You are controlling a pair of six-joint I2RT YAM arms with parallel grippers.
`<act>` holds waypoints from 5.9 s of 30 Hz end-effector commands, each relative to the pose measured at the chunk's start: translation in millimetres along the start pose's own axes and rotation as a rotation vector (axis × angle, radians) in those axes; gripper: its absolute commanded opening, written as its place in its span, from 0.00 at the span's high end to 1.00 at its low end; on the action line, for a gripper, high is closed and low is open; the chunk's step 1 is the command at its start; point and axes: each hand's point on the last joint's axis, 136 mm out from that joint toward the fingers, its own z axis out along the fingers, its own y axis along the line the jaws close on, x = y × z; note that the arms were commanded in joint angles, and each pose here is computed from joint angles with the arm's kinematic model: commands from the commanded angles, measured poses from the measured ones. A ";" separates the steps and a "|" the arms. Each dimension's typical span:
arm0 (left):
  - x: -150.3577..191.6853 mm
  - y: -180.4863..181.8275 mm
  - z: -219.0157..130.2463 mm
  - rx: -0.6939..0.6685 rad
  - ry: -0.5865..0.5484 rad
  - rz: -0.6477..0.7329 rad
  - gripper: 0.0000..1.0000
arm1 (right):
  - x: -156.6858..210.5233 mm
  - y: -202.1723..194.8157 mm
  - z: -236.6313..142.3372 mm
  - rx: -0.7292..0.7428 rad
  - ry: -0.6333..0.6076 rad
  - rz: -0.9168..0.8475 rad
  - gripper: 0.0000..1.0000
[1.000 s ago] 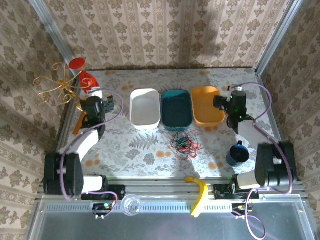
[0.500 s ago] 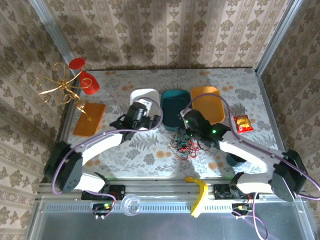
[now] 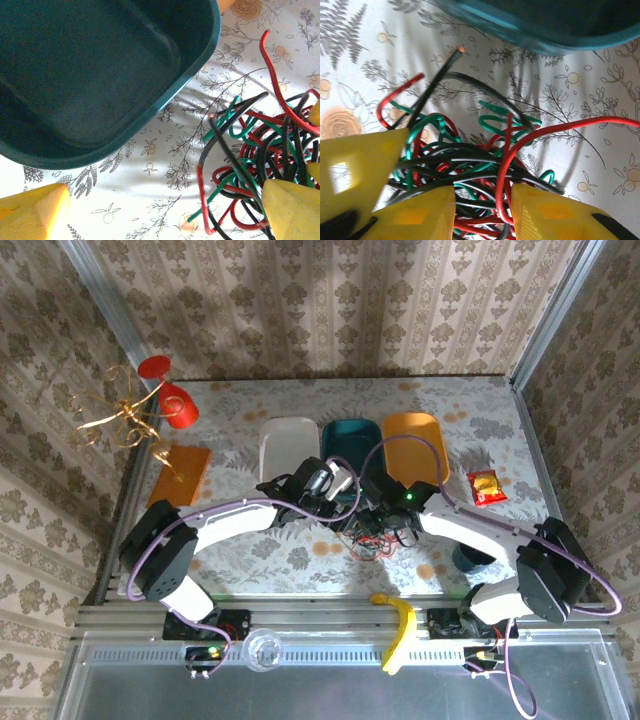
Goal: Untangle the cables
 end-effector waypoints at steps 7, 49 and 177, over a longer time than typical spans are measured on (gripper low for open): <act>-7.0 -34.4 1.7 0.160 0.020 0.066 0.00 | -26.7 -1.0 -0.7 -0.044 -0.040 0.030 0.96; 43.5 -16.3 42.2 0.158 0.259 -0.007 1.00 | -27.4 -197.2 -239.1 0.332 -0.990 0.899 1.00; -0.4 24.1 2.0 -0.051 -0.036 -0.118 1.00 | -171.4 -264.5 -150.5 0.470 -0.746 0.717 1.00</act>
